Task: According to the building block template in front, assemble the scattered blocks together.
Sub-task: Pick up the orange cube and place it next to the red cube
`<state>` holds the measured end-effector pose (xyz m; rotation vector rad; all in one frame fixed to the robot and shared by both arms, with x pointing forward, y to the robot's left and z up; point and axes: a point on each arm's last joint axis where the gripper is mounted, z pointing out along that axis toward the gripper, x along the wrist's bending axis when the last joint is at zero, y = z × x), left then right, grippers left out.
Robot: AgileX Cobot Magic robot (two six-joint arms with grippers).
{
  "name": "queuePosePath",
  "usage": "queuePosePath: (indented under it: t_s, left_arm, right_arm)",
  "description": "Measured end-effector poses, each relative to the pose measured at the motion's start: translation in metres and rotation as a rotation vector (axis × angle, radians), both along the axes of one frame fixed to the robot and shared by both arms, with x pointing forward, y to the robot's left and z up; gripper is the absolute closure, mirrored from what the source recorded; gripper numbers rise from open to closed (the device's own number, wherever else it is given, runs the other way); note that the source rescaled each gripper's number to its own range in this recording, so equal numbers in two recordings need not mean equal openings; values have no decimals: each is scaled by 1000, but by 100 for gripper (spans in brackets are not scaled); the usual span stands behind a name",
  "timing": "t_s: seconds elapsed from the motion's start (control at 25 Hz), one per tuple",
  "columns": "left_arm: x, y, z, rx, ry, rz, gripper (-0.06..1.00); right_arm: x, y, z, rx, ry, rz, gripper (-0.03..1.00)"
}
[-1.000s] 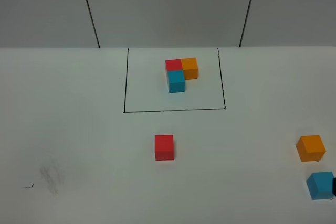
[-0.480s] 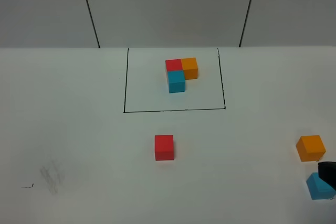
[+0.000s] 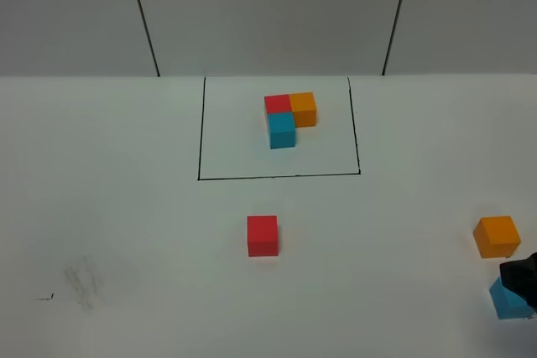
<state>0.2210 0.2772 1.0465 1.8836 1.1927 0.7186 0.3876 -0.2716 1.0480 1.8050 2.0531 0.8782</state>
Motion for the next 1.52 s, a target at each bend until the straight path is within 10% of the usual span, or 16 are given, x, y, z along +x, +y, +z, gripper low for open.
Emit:
queuePosePath:
  t_s: [0.72,1.52]
  left_arm:
    - [0,0,0,0,0,0,10]
    - [0,0,0,0,0,0,10]
  right_arm:
    - [96,-2,49,-59,106,-15,30]
    - [153,-12,-1,-173,297,-112,30]
